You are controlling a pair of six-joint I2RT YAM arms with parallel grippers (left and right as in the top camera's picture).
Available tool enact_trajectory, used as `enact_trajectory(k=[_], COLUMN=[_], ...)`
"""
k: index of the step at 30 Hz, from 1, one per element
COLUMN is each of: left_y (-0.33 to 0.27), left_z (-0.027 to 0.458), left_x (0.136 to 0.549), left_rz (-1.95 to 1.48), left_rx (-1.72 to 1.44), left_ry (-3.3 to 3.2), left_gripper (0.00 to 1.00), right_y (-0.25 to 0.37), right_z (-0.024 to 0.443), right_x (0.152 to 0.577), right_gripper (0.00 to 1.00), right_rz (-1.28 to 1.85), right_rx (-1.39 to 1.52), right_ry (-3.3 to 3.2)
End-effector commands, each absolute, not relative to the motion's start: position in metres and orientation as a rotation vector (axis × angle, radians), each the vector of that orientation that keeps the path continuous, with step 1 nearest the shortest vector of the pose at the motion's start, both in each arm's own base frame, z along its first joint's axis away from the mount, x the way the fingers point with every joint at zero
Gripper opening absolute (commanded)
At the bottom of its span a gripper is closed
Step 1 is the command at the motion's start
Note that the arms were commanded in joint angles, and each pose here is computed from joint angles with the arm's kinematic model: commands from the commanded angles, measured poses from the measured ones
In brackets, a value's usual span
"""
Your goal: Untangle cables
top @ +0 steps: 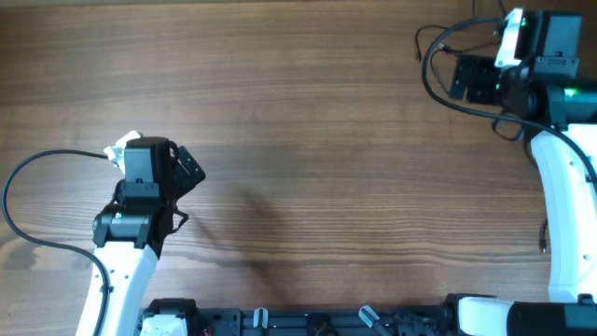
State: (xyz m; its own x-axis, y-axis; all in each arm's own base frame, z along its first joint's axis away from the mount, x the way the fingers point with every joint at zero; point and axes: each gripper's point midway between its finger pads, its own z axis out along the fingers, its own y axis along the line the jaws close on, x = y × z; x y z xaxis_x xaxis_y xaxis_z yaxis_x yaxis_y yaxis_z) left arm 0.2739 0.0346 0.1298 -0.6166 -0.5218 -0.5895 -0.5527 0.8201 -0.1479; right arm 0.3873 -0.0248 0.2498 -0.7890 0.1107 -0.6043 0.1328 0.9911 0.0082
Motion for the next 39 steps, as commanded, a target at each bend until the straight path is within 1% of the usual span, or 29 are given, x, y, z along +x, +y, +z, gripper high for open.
enact_trajectory(k=[1,39], left_y=[0.0353,0.0353], left_z=[0.1307,0.1307], left_x=[0.2749,0.2749], left_rz=[0.056,0.056], left_rx=[-0.797,-0.797], left_ry=[2.356,2.356], left_gripper=[1.0,1.0], right_y=[-0.0159,-0.0152], right_z=[0.248,0.2446], right_x=[0.3836,0.3825], right_gripper=[1.0,1.0], right_rz=[0.035,0.039], right_rx=[0.193,0.192], right_ry=[2.504,2.514])
